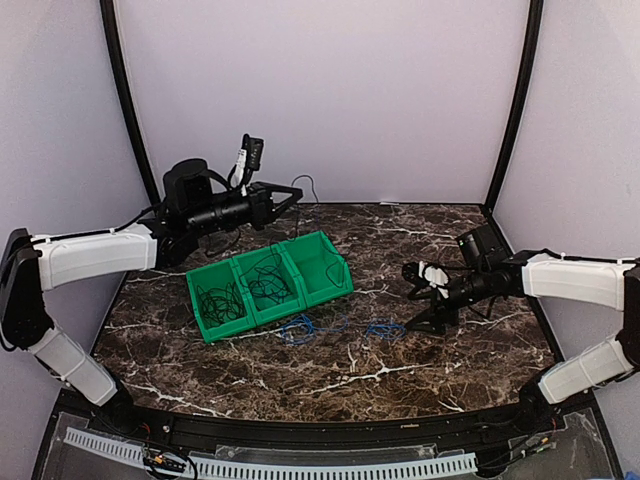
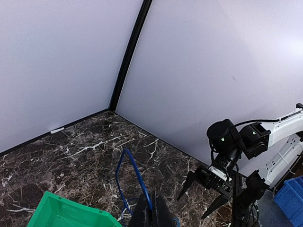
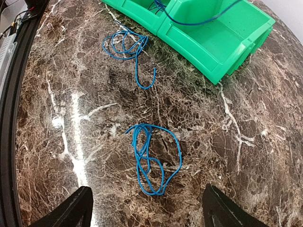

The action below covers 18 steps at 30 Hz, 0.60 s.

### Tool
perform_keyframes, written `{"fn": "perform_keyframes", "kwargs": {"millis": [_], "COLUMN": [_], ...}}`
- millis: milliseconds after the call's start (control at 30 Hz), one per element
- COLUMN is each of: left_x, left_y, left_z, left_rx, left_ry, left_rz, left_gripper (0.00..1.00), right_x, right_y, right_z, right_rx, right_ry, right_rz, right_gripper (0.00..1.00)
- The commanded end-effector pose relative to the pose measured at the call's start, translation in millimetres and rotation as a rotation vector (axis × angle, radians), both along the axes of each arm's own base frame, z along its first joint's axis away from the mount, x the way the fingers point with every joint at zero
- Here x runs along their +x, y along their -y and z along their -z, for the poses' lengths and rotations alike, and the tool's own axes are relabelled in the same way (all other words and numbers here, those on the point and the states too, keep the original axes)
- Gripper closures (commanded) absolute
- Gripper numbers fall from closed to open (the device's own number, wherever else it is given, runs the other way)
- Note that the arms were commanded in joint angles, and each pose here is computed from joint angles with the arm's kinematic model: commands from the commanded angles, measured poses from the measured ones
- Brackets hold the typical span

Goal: Untangle the cables

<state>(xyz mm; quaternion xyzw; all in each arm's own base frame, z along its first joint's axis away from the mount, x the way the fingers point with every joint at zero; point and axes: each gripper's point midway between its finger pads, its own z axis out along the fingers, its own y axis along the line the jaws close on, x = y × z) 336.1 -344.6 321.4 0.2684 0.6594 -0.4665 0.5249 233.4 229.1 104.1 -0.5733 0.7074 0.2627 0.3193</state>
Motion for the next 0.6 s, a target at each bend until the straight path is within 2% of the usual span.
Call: {"fn": "perform_keyframes", "kwargs": {"millis": [0,167,400,567], "left_x": [-19.6,-24.5,-22.5,-7.3], "left_y": [-4.1,-9.7,7.3,-3.0], "left_z": [-51.0,-68.0,-82.7,-64.6], "left_rx": [-0.074,-0.095,-0.149,-0.09], "left_ry": [0.088,0.115,0.08,0.074], "left_rz": [0.049,0.039,0.13,0.013], "left_gripper": [1.0,1.0,1.0,1.0], "right_x": [4.3,3.6,2.1,1.6], "right_y": [-4.0,-6.3,-8.2,-7.9], "right_z": [-3.3,1.4,6.0,6.2], "right_rx": [-0.003,-0.016,-0.039,-0.039], "right_ry": [0.019,0.009,0.003,0.005], "right_rz": [-0.012,-0.02,-0.027,-0.026], "right_gripper": [0.18,0.18,0.19,0.19]}}
